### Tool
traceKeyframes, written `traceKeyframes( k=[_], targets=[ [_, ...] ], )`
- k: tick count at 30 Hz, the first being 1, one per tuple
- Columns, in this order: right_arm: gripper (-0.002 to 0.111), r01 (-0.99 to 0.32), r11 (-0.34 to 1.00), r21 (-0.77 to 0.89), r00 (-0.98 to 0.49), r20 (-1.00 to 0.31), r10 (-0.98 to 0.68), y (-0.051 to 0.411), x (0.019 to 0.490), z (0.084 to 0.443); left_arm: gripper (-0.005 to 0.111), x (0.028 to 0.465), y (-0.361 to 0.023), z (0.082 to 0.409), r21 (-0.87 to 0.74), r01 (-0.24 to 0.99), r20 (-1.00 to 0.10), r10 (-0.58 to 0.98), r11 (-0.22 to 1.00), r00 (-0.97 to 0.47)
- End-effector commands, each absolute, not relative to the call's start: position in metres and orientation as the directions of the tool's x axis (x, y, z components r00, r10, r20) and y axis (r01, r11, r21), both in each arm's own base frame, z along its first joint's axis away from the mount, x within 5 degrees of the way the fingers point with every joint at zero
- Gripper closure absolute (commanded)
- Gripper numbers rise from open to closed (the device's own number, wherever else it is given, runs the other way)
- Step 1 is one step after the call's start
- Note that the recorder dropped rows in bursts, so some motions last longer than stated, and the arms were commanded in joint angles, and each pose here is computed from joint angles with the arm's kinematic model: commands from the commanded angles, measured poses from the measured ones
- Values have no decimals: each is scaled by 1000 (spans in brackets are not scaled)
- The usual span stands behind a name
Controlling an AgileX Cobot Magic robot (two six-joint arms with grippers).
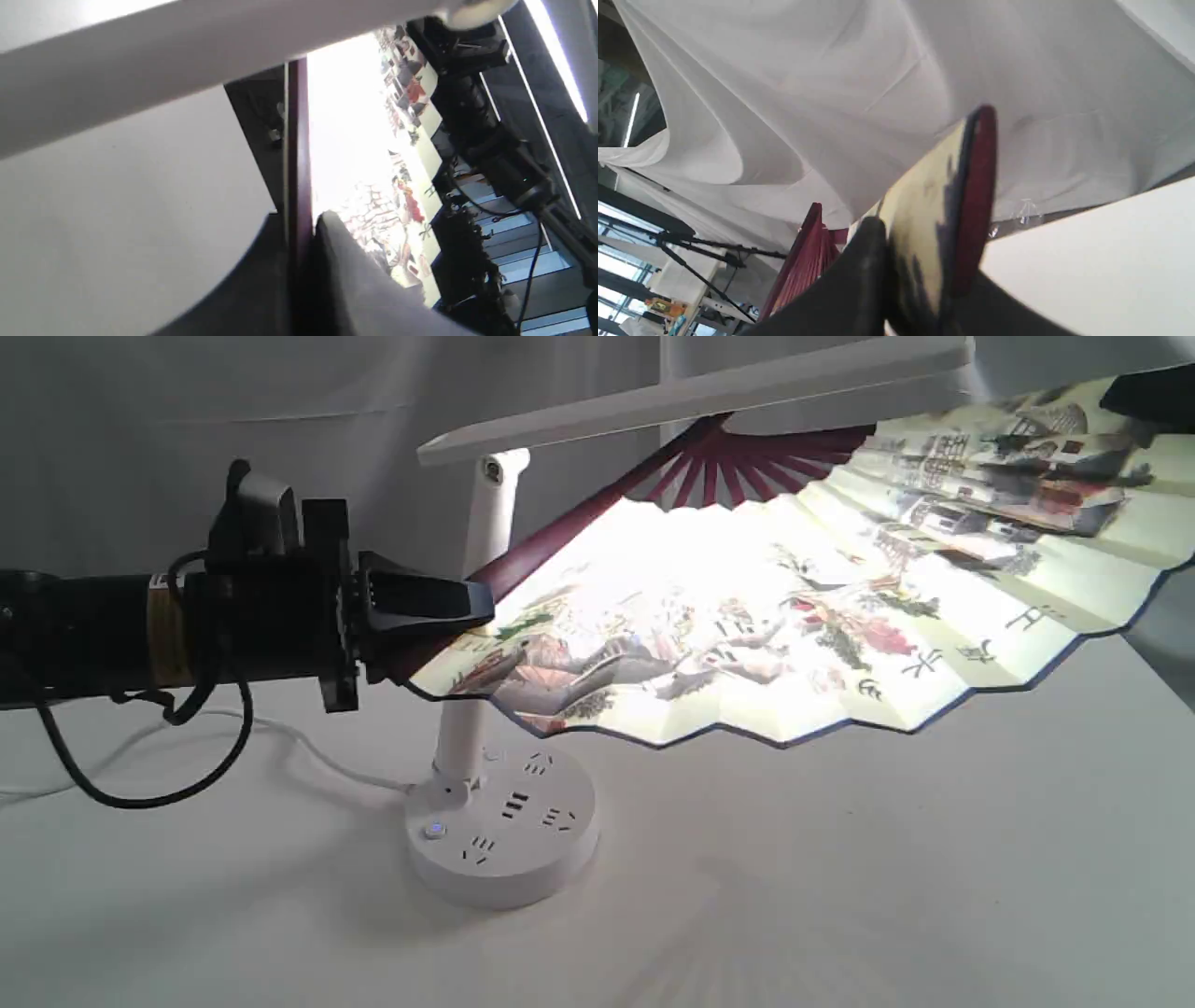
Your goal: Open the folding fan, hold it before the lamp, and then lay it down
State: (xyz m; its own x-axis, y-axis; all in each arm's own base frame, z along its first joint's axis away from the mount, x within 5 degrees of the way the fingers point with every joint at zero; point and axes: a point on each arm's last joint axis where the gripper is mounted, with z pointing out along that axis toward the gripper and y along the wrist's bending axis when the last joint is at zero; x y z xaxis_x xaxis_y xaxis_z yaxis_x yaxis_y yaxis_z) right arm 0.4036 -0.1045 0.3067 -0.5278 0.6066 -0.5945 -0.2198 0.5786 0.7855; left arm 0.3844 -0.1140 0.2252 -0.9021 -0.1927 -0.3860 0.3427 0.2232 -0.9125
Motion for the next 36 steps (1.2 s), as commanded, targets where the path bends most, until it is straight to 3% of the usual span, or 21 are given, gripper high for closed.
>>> traceKeyframes(
  k=[1, 20, 26, 36],
  targets=[
    [108, -192, 665, 722, -536, -645, 545, -113, 400, 305, 107, 378, -117, 222, -906, 341, -380, -128, 251, -916],
    [108, -143, 679, 720, -735, -536, 414, -104, 385, 286, 107, 346, -119, 181, -928, 232, -258, -50, 293, -965],
    [108, -80, 648, 758, -769, -461, 444, -103, 374, 258, 107, 338, -122, 174, -925, 228, -244, -16, 305, -970],
    [108, -83, 593, 801, -785, -420, 456, -94, 354, 221, 107, 327, -141, 171, -912, 267, -252, 88, 311, -964]
  ],
)
